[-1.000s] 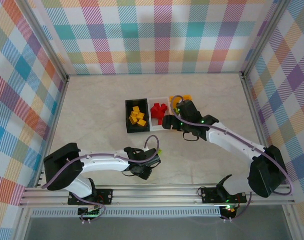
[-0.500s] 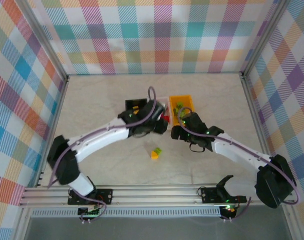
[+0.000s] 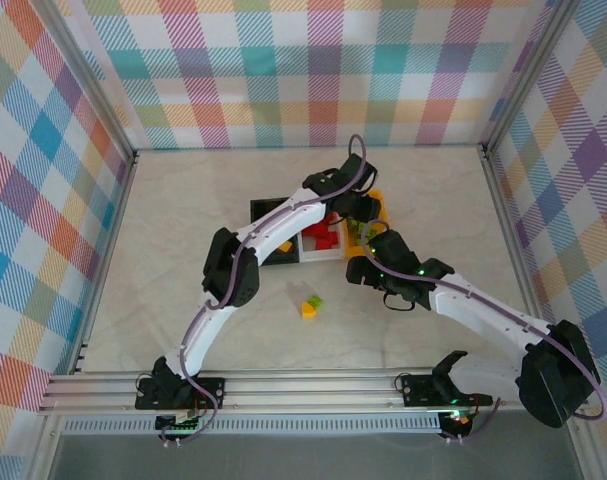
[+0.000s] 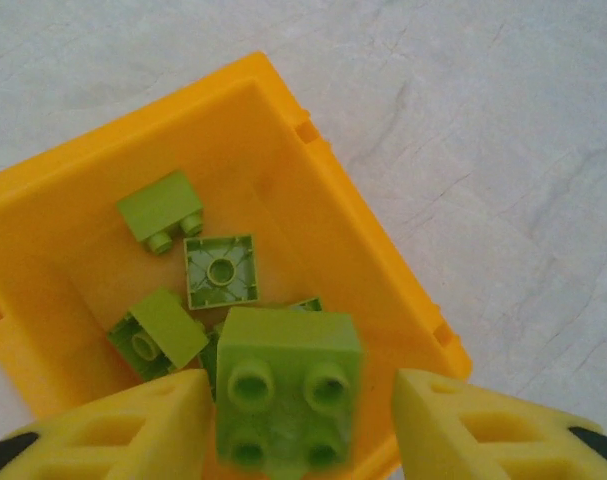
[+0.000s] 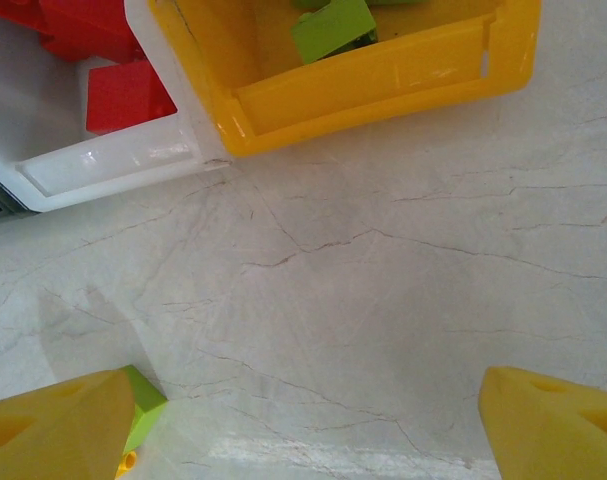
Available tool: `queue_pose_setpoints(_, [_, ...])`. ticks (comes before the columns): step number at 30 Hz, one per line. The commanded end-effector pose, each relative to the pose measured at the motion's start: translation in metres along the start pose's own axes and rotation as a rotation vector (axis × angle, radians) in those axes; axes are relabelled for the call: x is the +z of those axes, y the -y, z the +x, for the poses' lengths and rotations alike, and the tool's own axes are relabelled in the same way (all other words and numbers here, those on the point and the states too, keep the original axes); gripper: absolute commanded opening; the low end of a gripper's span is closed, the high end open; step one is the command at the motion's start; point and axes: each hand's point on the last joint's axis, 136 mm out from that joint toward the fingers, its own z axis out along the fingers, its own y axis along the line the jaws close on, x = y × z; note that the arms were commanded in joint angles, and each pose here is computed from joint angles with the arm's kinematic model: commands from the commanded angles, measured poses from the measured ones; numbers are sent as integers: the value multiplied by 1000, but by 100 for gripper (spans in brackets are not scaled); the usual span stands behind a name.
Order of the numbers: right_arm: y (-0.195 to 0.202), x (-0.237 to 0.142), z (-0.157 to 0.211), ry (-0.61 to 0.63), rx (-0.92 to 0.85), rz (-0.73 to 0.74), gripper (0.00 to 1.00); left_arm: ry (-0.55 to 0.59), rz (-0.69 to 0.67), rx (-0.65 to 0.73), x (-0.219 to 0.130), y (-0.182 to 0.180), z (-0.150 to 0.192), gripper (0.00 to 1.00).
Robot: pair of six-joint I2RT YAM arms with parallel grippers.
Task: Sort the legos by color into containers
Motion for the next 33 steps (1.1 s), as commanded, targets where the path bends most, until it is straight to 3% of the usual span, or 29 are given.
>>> queue_pose_setpoints(1, [1, 0, 7, -19, -2, -8, 90, 24, 30, -17, -21, 7, -18, 65])
queue_pose_setpoints(7, [-6, 6, 9, -43, -10, -33, 90, 152, 95, -29, -83, 24, -56, 76])
queue_pose_setpoints(11, [-18, 15, 13, -88, -32, -71, 90, 225, 133, -40, -134, 26, -52, 81])
queue_pose_setpoints(17, [-38, 32, 20, -150, -63, -124, 89, 260, 116, -132, -185, -9, 26, 100])
queue_pose_setpoints(26, [-81, 53, 38, -235, -176, -165, 88, 181, -156, -288, -221, -109, 187, 100])
queue_pose_setpoints(33, [-92, 79, 58, -321, -72, -50, 81, 239, -238, -388, -245, -142, 228, 100])
